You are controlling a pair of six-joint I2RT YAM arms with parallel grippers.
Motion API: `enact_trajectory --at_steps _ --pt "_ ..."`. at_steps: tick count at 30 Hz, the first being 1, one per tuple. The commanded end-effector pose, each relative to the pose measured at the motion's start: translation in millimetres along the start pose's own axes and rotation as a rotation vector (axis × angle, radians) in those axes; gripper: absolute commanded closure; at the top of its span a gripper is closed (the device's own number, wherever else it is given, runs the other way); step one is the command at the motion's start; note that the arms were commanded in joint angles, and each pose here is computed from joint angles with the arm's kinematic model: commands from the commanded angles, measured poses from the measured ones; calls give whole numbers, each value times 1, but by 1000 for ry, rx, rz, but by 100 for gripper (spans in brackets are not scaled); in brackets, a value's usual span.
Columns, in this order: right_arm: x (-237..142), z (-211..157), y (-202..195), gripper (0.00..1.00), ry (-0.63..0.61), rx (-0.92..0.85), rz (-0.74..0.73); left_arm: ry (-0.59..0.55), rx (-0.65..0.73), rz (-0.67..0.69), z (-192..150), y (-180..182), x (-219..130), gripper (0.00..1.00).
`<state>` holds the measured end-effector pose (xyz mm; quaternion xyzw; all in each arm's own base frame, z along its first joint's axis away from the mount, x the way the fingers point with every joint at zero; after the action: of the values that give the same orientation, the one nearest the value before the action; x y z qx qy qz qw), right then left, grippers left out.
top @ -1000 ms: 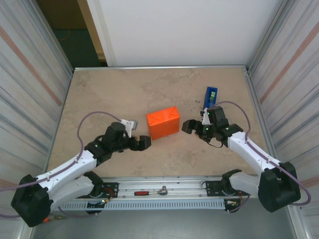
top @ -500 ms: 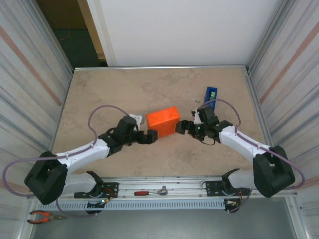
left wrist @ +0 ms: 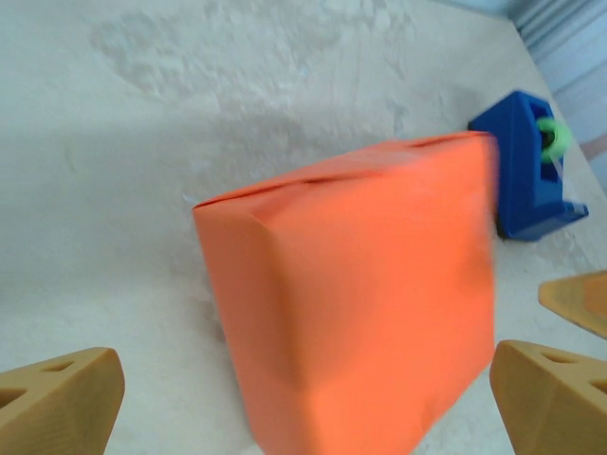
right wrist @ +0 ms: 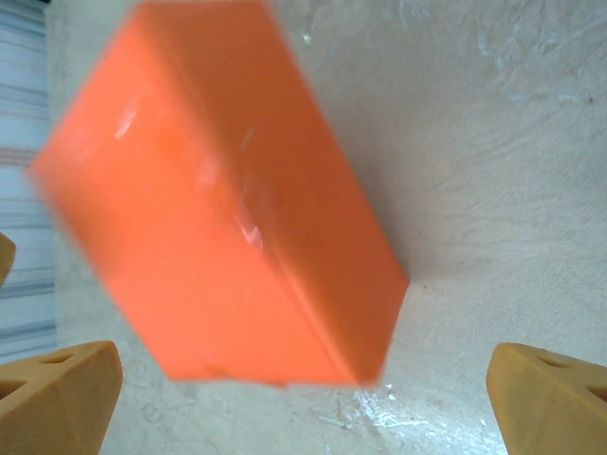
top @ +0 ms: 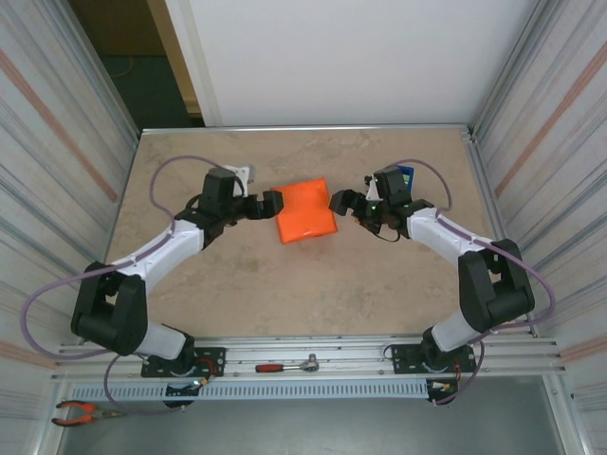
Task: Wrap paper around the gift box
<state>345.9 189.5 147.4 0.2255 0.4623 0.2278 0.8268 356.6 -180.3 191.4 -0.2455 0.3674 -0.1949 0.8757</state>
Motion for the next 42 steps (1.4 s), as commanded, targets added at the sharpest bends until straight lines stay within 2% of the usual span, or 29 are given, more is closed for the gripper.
enact_trajectory --at_steps 1,4,7,10,12,15,18,20,24,28,30,35,38,41,42 --pt "-21 8 -1 2 -43 -12 -22 -31 59 1 20 -6 -22 1" --pt "-37 10 -16 2 -68 -15 -105 -49 76 59 26 7 -33 1" --pt "-60 14 -38 2 -119 -38 -261 -93 84 149 31 27 -48 1" --pt "-91 22 -69 2 -233 -30 -434 -155 60 235 38 56 -67 1" --pt "-110 28 -89 2 -325 -23 -534 -224 52 312 43 79 -82 1" --pt "-135 36 -118 2 -439 -58 -701 -371 114 426 47 105 -106 1" --pt "-144 38 -138 2 -453 -139 -825 -510 249 498 36 122 -117 1" --pt "-146 36 -155 2 -449 -166 -897 -528 264 548 23 137 -117 1" --pt "-132 36 -178 2 -435 -218 -940 -494 263 550 -3 159 -97 1" --pt "-105 36 -190 2 -420 -296 -916 -513 303 548 0 169 -78 1" --pt "-96 38 -192 2 -452 -333 -891 -505 341 534 6 169 -67 1" --pt "-93 39 -199 2 -499 -361 -827 -443 320 471 5 182 -39 1" --pt "-100 29 -210 2 -633 -337 -779 -432 333 447 1 184 -32 1" --pt "-89 28 -209 2 -658 -392 -747 -401 315 417 3 186 -30 1" --pt "-87 29 -207 2 -621 -391 -737 -384 302 396 3 187 -29 1"
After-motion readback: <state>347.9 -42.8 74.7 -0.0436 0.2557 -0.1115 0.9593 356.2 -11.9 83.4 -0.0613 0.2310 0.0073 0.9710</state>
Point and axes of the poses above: each hand's point on the last joint's axis, 136 mm out from that joint toward the fingers, its own x axis out along the fingers, its own y axis along the line the jaws close on, z = x × y, the point moved 3 cm from there along -x, back along the fingers, and after that the axes turned 12 degrees about -x, right-handed, at the moved point
